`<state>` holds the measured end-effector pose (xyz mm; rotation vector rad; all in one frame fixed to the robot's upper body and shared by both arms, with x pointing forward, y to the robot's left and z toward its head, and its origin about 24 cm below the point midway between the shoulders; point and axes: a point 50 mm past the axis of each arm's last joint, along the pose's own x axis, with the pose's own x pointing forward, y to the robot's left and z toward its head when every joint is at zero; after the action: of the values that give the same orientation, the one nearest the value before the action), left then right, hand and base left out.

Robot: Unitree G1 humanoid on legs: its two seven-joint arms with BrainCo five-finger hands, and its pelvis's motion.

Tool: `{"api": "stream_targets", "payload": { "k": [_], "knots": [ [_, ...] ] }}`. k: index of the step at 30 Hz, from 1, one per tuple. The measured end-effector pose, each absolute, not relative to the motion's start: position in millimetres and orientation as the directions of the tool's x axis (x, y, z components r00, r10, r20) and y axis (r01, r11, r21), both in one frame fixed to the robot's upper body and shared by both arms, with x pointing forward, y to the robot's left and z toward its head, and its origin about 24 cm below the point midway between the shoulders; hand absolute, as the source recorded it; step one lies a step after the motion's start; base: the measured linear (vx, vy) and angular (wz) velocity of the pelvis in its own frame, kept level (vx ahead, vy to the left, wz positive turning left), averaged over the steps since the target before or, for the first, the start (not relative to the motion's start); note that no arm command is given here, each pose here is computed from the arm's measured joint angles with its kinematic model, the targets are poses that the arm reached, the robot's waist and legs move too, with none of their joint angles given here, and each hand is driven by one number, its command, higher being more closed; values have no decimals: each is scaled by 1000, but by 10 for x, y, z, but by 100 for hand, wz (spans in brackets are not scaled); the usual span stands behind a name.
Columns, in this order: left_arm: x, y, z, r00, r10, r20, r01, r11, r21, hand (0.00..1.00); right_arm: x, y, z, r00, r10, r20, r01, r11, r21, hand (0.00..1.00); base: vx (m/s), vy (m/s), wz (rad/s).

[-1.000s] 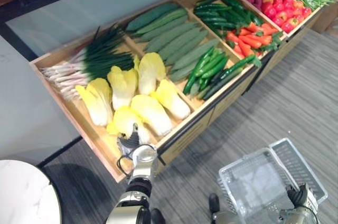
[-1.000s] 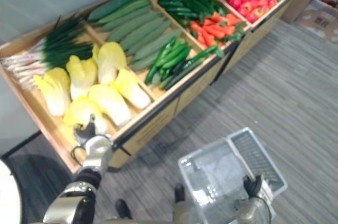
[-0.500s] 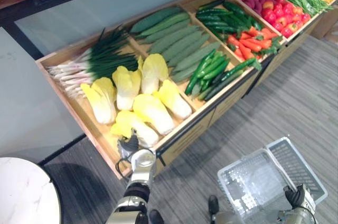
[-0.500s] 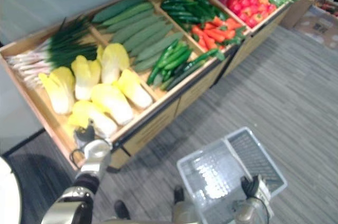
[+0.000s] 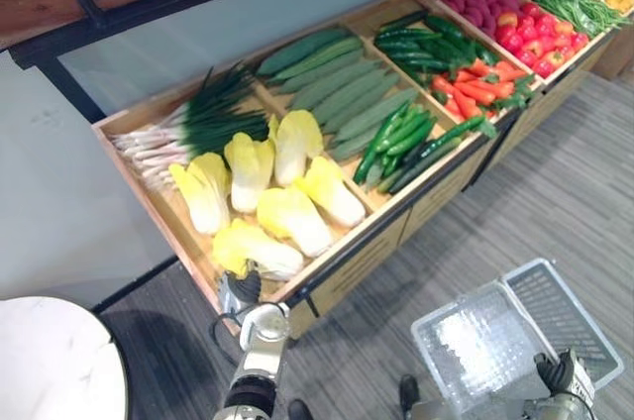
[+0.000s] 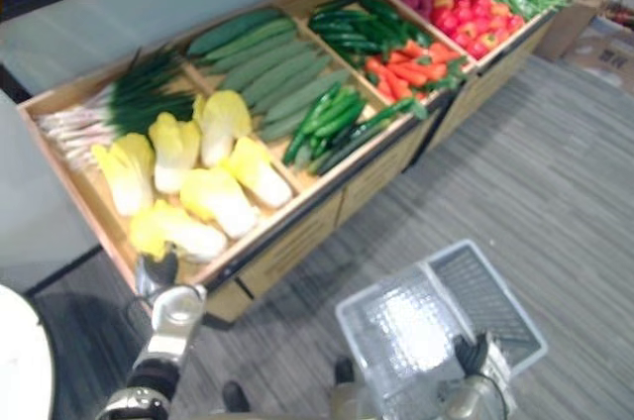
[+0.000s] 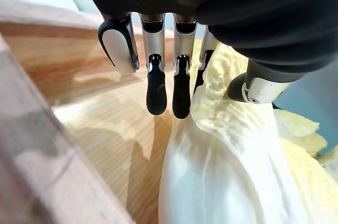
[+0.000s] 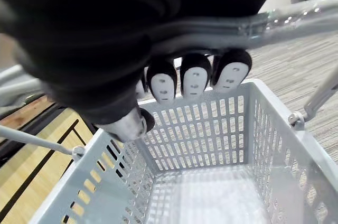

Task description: Pick vegetable in the basket

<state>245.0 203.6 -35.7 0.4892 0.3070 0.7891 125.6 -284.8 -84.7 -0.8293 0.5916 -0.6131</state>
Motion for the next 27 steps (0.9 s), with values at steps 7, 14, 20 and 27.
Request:
{"api": "stream_targets", "payload": {
  "k": [7, 14, 20, 27],
  "knots": [
    [2478, 2162, -231, 659, 752, 6, -630, 548, 550, 100, 1265, -2852, -835, 687, -691, -227, 254, 520, -816, 100, 0, 0, 0],
    [2525, 2500, -67, 623, 775, 105, -660, 449, 603, 100, 1296, -2849, -808, 709, -674, -208, 253, 518, -817, 100, 0, 0, 0],
    [2637, 2733, 77, 617, 774, 146, -665, 412, 623, 100, 1340, -2893, -754, 738, -648, -189, 244, 517, -820, 100, 0, 0, -1],
    [2685, 2732, 44, 671, 732, 115, -598, 444, 667, 0, 1400, -2888, -691, 760, -631, -156, 263, 518, -814, 100, 5, -1, -8]
  ]
}}
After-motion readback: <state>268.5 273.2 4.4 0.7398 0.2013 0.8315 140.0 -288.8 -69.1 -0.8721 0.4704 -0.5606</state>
